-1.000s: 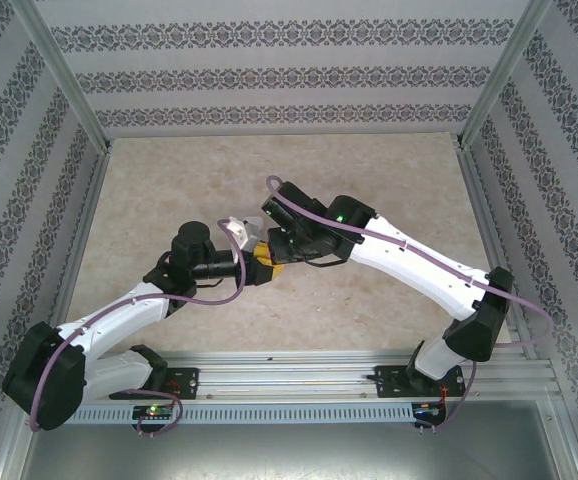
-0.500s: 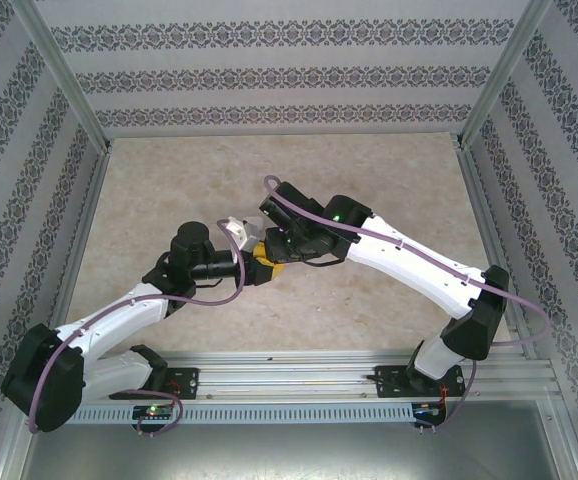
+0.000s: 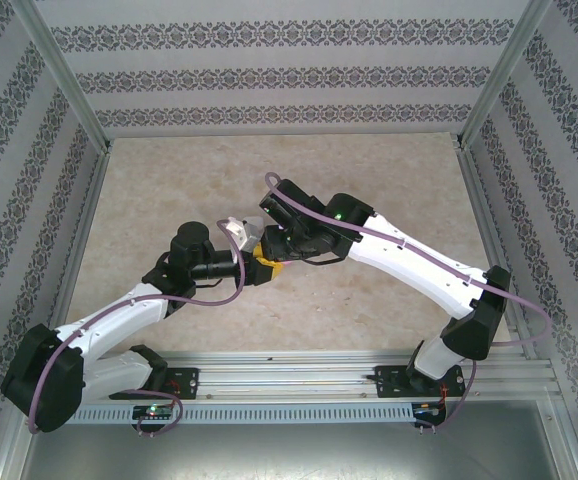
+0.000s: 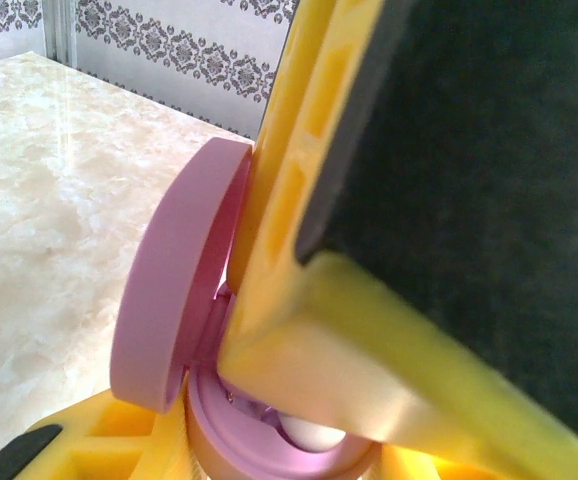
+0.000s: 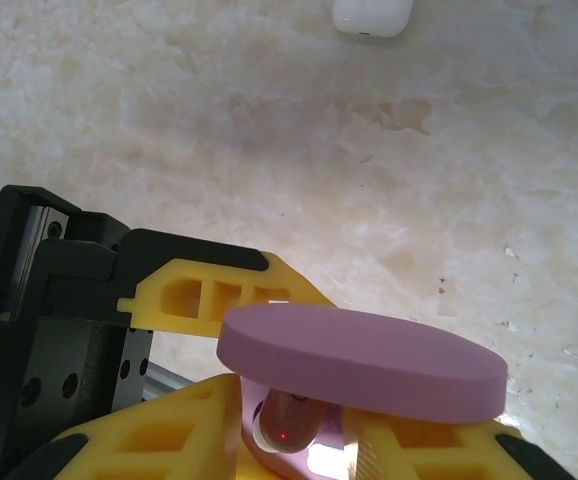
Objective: Insert the wireless bluetooth earbuds into the charging case
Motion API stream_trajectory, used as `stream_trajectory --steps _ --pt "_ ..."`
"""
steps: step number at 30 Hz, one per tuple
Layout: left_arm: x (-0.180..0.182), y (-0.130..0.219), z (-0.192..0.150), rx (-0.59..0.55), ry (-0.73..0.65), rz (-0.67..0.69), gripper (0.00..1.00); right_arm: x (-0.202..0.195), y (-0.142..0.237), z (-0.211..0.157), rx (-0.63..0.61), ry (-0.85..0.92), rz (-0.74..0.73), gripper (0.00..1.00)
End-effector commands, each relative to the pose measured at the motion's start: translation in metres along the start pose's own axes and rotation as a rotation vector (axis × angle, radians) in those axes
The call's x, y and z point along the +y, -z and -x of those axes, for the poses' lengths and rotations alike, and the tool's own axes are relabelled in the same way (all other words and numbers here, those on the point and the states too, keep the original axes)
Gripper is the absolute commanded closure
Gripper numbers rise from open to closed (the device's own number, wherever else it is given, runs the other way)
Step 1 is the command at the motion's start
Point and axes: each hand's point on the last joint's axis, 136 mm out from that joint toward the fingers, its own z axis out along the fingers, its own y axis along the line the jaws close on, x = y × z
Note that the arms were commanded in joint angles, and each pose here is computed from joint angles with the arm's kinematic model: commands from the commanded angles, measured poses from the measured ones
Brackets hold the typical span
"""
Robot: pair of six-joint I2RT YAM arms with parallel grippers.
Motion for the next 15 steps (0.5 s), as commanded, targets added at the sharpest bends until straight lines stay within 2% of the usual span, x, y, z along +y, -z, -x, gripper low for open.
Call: stream_trajectory --steps 1,15 --pt "-0.009 0.000 0.019 -0.032 -0.059 -0.019 0.94 0.007 0.012 0.000 -0.010 0.003 0.023 0.68" --pt "-0.011 0.002 0.020 -0.030 -0.062 -0.018 0.93 -0.001 0.001 -0.005 0.010 -0.013 -0.003 0.72"
